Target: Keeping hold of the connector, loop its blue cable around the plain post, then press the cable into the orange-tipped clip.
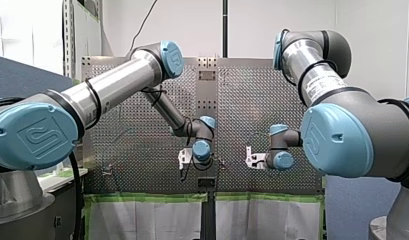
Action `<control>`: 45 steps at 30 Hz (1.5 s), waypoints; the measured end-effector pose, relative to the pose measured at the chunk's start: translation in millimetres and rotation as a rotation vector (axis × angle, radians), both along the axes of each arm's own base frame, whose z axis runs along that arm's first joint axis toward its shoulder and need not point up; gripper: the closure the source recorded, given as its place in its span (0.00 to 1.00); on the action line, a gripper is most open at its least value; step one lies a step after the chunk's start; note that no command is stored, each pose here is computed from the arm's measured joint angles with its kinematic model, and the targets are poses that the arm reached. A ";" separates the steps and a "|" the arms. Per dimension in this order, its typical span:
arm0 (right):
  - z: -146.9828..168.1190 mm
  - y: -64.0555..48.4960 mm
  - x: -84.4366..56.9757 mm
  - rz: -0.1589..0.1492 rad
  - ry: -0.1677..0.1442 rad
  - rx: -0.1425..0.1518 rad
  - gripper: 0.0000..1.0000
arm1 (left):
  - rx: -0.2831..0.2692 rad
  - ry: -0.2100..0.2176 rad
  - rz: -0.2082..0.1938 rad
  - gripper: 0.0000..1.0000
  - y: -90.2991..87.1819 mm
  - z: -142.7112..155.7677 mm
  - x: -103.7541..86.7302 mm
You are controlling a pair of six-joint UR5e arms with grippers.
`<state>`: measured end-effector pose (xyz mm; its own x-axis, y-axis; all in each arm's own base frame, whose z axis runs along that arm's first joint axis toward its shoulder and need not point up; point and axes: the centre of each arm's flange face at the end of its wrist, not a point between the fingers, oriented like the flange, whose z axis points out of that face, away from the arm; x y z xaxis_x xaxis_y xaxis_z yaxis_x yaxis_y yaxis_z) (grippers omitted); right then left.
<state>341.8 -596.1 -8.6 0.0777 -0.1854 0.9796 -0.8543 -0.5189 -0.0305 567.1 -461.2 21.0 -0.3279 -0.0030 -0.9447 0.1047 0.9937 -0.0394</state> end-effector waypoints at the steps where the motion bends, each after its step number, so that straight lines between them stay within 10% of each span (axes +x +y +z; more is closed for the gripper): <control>1: -0.1 0.3 0.4 0.001 0.000 0.000 1.00 | 0.004 0.001 -0.006 0.32 -1.2 -0.1 -1.1; 2: -0.2 0.5 0.6 0.001 0.000 0.001 1.00 | 0.008 0.001 -0.009 0.11 -1.9 -0.2 -1.8; 5: -0.5 1.3 1.4 0.004 0.001 0.003 1.00 | 0.023 0.008 -0.013 0.00 -3.0 -0.6 -4.4; 19: -1.8 5.2 4.4 0.011 0.009 0.016 1.00 | 0.161 0.043 -0.007 0.00 3.6 -16.9 -40.8; 37: -3.4 10.2 7.8 0.019 0.015 0.037 1.00 | 0.127 -0.034 -0.098 0.00 -12.5 10.4 -89.4; 45: -5.7 13.8 6.8 0.019 0.029 0.062 1.00 | 0.138 -0.004 -0.102 0.00 -10.3 2.9 -119.0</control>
<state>348.6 -582.2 -14.3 0.1100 -0.2439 0.9635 -0.8454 -0.5327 -0.0383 448.1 -471.5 23.8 -0.3158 0.1603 -0.9352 0.2056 0.9738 0.0975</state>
